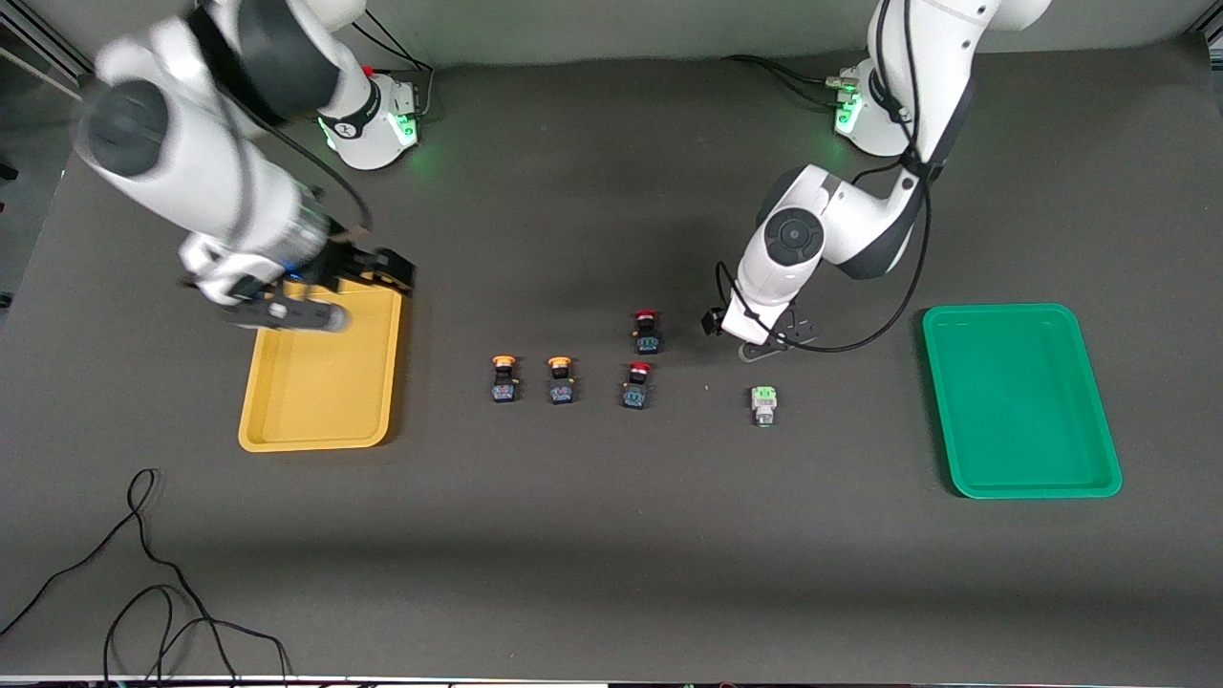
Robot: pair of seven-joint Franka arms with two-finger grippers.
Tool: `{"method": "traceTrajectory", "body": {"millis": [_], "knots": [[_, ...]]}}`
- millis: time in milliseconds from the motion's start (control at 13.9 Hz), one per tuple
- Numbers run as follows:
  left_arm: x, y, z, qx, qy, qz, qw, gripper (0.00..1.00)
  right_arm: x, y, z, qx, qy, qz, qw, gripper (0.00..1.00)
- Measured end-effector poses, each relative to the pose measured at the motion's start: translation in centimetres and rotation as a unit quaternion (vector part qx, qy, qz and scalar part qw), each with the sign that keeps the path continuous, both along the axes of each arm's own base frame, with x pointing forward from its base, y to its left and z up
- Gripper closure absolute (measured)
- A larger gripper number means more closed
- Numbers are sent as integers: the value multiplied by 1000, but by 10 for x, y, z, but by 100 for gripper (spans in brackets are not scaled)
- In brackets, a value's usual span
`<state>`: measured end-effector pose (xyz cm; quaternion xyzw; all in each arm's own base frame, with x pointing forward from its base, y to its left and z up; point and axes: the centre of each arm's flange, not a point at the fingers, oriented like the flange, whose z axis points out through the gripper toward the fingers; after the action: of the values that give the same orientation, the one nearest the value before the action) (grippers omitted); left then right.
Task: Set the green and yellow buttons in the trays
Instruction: 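Grasp a yellow button with the right gripper while the left gripper grasps a green button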
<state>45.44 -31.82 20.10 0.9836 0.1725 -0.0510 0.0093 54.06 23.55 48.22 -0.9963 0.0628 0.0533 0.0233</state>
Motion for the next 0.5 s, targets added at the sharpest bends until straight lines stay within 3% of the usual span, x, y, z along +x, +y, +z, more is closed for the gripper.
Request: {"method": "traceTrajectory", "body": {"millis": [215,502], "knots": [[-7,-4,-17,5,11,4,1000,6,9,19,-81,-3,-2,-2,1000,0],[-8,-5,-18,6,13,4,1000,51,17,26,-171,-13,15,-3,1000,0]]}}
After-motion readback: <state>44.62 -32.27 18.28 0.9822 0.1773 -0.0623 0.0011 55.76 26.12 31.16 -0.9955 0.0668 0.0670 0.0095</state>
